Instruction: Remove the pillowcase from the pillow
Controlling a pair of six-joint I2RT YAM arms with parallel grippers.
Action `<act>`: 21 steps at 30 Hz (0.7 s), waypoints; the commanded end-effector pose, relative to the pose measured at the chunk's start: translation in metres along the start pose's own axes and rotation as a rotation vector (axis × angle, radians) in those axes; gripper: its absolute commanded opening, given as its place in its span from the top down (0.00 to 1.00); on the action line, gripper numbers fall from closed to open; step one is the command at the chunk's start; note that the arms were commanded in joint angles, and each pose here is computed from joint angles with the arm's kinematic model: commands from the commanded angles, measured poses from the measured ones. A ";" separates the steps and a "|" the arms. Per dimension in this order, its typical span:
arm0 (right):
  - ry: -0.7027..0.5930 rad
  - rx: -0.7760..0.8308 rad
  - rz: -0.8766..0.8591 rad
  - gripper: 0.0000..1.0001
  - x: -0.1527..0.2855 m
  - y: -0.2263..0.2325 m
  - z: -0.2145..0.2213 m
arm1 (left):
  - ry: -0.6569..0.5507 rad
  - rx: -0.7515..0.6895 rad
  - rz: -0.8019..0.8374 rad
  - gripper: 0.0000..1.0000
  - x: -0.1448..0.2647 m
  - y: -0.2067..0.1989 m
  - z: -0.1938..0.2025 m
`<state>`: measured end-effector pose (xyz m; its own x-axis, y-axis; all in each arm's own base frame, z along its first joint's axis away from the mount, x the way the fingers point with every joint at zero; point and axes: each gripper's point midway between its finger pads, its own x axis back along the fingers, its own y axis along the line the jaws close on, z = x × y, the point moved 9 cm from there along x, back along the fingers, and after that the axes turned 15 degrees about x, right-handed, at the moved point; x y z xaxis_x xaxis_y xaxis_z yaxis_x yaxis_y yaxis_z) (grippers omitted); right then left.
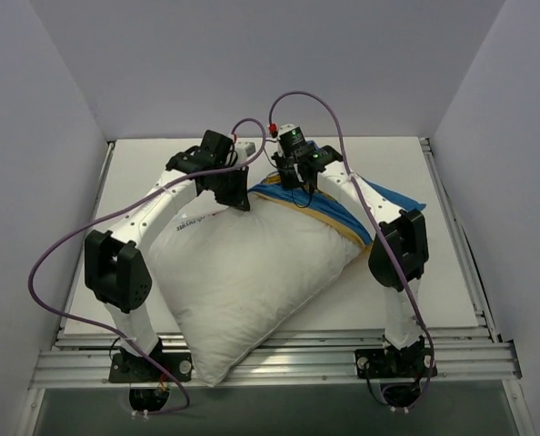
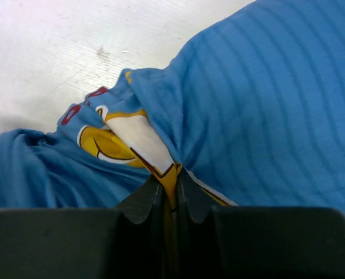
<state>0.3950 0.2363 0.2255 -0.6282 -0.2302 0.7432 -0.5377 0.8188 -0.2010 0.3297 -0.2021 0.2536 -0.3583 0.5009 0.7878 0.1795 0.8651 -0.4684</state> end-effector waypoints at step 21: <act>-0.118 -0.815 0.569 1.00 0.125 -0.278 0.077 | -0.392 0.127 -0.288 0.98 0.179 0.028 0.019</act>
<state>0.4123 0.0371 0.3078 -0.6826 -0.1394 0.7174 0.0480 0.9710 0.2344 0.2797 -0.1662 0.3607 -0.6008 0.4989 0.6245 0.1882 0.8476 -0.4961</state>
